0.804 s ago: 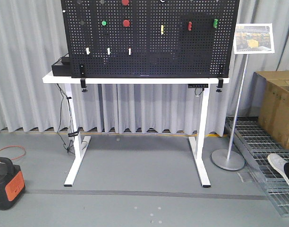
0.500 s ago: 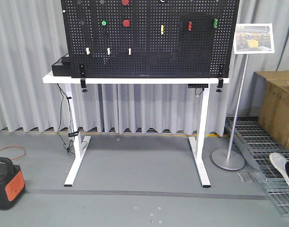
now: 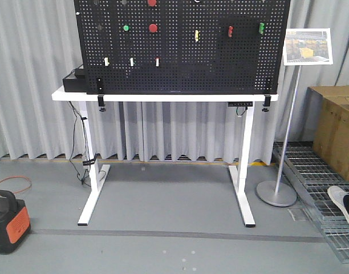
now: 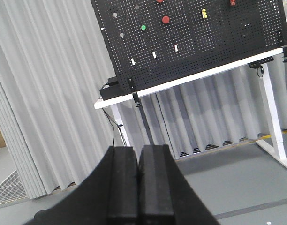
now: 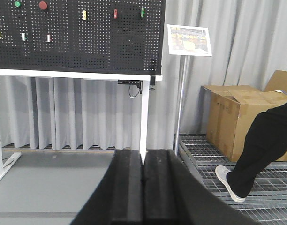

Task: Rotate knob clockwise with right arm
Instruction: 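Drive the base forward toward the black pegboard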

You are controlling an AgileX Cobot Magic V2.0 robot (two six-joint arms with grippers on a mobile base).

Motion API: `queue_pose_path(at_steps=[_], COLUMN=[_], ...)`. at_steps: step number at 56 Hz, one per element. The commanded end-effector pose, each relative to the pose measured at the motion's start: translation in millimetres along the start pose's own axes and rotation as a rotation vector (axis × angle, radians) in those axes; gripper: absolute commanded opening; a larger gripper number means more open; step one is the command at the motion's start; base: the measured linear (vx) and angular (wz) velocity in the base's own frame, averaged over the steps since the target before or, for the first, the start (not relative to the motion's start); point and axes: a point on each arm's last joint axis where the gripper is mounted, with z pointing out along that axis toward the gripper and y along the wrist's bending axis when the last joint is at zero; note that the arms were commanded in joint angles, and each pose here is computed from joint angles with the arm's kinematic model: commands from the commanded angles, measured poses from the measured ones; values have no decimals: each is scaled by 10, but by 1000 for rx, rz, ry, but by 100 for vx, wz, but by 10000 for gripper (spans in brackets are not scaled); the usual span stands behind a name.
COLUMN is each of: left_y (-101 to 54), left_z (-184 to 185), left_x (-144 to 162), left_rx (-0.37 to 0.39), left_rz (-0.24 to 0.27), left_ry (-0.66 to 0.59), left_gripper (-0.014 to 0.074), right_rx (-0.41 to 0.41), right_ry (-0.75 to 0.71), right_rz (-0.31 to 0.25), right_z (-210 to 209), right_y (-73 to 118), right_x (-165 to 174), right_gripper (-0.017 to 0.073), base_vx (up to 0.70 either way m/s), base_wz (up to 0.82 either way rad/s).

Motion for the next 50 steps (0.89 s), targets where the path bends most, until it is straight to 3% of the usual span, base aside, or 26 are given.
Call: queue_pose_path(at_steps=[1,20,50], left_y=[-22,-22,-22], left_z=[13,13,13], left_x=[48,48,48], left_rx=[3,3,3], left_rz=[-10,-10,-10], left_ry=[-32,-32,-32], left_gripper=[-6,-6,-6], right_rx=[6,6,6], right_ry=[-77,-77,-77], right_rz=[-13,-13,-13], right_z=[-4,-4,-4], right_y=[-5,-5,-5], right_x=[-54,-54,-55], right_gripper=[-4,-4,-4], base_vx=[7,19,39], base_wz=[3,4,1])
